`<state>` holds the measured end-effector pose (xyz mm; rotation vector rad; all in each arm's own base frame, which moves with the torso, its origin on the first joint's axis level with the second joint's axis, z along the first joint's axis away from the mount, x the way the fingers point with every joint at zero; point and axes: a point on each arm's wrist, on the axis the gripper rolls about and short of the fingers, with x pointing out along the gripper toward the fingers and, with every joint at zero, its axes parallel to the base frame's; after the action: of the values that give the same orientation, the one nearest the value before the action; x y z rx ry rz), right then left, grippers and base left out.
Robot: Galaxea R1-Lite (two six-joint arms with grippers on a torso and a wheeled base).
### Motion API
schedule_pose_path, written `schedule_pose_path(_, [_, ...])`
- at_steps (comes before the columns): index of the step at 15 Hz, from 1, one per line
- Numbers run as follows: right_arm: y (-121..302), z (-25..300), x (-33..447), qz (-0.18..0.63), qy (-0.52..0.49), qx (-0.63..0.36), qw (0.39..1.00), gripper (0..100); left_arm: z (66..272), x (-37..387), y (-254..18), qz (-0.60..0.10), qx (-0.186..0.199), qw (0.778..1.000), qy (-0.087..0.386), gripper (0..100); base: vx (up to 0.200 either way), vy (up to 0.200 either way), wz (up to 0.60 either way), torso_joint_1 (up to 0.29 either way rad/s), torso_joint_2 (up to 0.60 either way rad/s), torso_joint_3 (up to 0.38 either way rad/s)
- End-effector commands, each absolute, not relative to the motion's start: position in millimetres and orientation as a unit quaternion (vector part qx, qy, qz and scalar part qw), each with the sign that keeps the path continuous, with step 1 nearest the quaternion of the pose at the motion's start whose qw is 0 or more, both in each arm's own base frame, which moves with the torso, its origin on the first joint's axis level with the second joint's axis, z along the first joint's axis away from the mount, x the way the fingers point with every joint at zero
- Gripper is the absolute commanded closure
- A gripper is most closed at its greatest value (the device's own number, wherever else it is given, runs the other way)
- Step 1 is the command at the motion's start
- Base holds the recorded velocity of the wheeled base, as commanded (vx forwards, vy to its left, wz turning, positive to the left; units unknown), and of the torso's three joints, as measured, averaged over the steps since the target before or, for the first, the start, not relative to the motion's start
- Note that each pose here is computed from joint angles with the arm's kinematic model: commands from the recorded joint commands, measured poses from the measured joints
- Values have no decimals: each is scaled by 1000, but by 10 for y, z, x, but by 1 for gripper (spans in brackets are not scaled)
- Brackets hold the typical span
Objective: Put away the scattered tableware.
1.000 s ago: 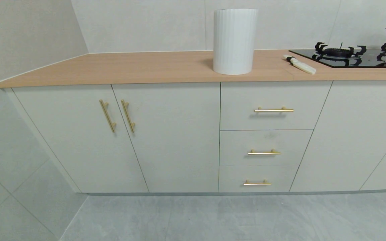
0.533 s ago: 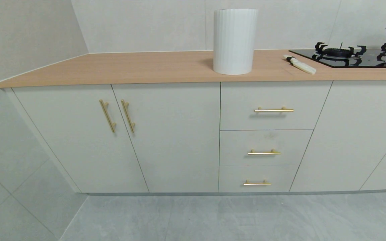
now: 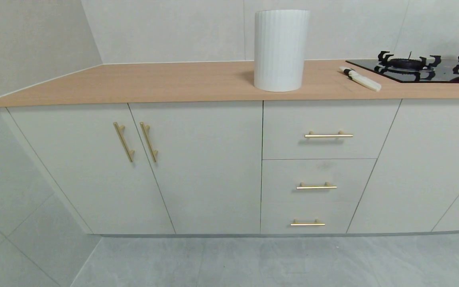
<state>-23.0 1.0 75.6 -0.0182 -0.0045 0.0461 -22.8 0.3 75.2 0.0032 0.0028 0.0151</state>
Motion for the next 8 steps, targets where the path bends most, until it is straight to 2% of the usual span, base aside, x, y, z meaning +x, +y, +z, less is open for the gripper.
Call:
schedule_pose_path(1, [9,756,-228,24,-1,-9,1000,0,752,-228,3,8,2,1000,2,0,200,0,0,7,2,-2])
schedule_pose_path(8, [10,758,-228,23,-2,-9,1000,0,752,-228,3,8,2,1000,2,0,200,0,0,2,4,1])
